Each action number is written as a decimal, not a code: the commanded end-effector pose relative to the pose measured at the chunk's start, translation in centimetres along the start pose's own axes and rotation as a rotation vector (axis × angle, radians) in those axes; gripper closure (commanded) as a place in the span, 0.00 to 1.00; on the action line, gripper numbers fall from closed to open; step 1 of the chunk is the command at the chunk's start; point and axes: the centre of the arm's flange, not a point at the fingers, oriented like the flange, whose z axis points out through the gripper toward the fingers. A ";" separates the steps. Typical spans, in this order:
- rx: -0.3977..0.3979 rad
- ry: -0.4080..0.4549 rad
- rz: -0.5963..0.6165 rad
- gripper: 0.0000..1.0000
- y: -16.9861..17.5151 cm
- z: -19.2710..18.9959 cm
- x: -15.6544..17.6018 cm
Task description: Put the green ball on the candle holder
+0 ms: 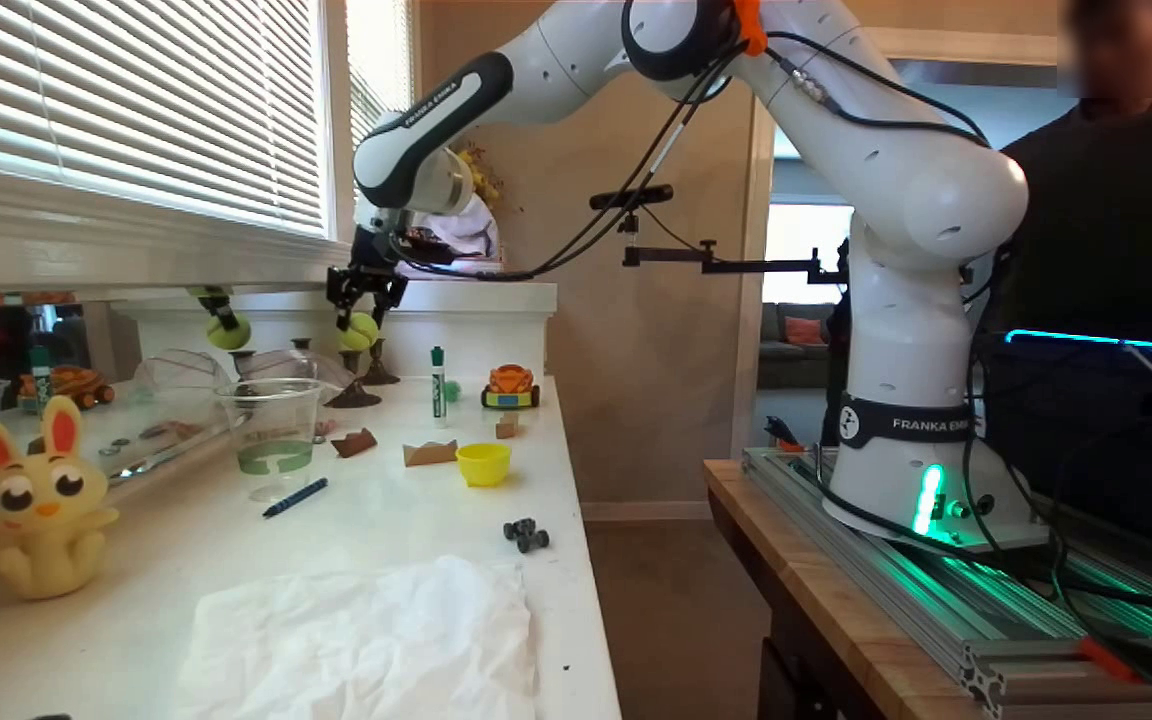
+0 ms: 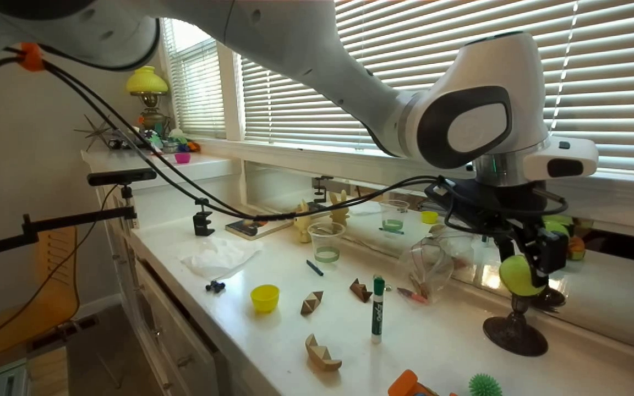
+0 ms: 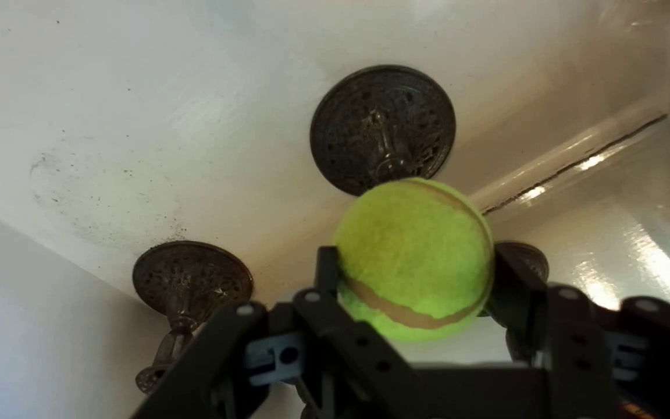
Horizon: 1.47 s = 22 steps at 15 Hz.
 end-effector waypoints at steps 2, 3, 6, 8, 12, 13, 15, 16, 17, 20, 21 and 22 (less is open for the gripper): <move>0.023 0.022 0.023 0.59 -0.1 0.3 1.0; 0.026 0.024 0.025 0.59 -0.1 0.4 1.0; 0.034 0.041 0.034 0.59 0.0 0.6 1.3; 0.039 0.053 0.037 0.59 -0.1 0.7 1.6; 0.047 0.063 0.034 0.59 -0.5 0.7 1.7; 0.045 0.061 0.032 0.59 -0.7 0.7 1.7; 0.045 0.058 0.029 0.59 -0.9 0.8 1.7; 0.042 0.057 0.027 0.59 -0.9 0.8 1.7; 0.040 0.057 0.026 0.59 -1.0 0.9 1.8; 0.033 0.056 0.026 0.59 -0.9 1.1 1.7; 0.032 0.055 0.027 0.59 -0.8 1.1 1.8; 0.030 0.055 0.026 0.59 -0.8 1.1 1.8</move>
